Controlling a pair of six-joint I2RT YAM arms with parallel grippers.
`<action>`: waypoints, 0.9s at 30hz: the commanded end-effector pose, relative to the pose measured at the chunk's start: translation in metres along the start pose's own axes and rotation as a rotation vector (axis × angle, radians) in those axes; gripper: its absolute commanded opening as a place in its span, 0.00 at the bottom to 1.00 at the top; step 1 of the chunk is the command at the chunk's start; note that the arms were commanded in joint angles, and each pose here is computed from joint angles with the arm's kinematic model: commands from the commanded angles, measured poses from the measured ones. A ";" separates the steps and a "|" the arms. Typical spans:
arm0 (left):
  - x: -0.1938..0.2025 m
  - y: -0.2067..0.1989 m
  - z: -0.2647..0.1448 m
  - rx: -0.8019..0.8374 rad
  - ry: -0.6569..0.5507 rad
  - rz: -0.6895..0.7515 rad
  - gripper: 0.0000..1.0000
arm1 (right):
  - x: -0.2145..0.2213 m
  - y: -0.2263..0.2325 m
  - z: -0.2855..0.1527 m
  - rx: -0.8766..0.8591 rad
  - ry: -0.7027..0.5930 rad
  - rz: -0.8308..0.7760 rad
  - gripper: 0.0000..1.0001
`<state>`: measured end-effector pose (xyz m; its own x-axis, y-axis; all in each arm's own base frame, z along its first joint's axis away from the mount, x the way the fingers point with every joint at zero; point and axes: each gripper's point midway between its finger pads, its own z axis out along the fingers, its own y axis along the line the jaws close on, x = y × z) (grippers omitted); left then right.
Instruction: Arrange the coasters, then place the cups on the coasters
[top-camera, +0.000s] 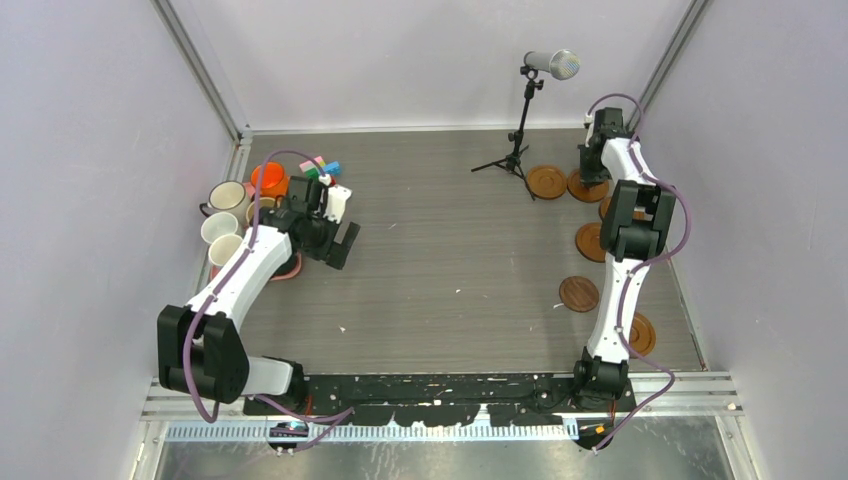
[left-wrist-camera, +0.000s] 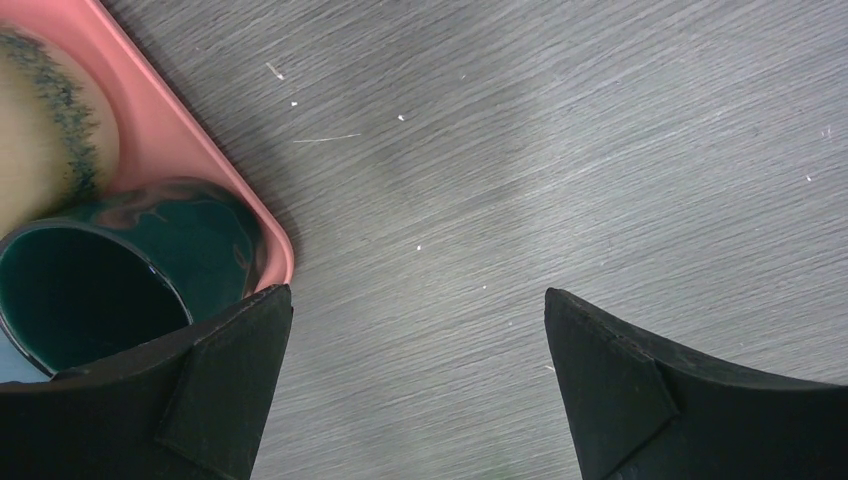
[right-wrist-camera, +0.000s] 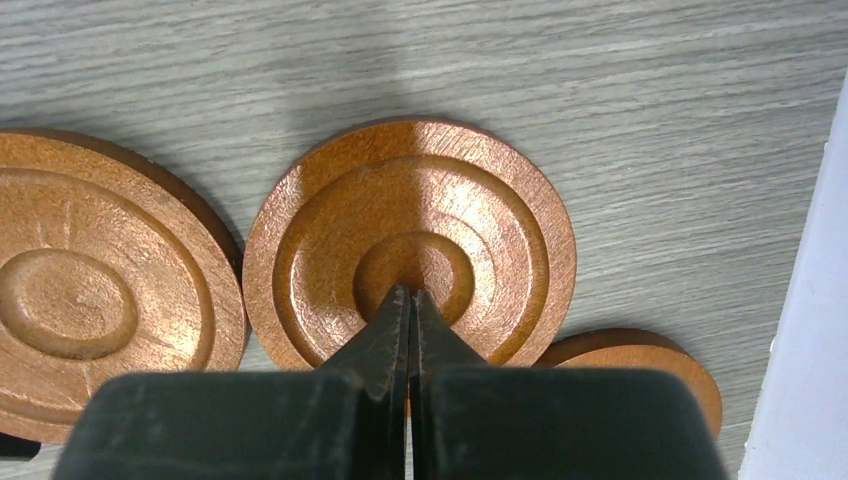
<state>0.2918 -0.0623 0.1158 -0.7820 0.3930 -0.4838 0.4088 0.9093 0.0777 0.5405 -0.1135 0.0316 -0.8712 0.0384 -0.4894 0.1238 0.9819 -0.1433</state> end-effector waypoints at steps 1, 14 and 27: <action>-0.020 0.006 -0.012 -0.023 -0.069 0.012 1.00 | 0.014 0.001 -0.014 -0.033 0.045 -0.042 0.01; -0.017 0.004 -0.014 -0.015 -0.083 0.014 1.00 | 0.089 0.032 -0.055 -0.227 0.174 -0.093 0.01; -0.013 -0.001 -0.014 0.037 -0.039 0.025 1.00 | 0.141 0.121 -0.081 -0.452 0.246 -0.269 0.04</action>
<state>0.2900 -0.0621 0.1230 -0.7663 0.4104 -0.4943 0.4272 0.9002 0.0851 0.4194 -0.0247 0.0217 -0.9396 -0.1295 -0.3168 -0.1711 0.9794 0.1071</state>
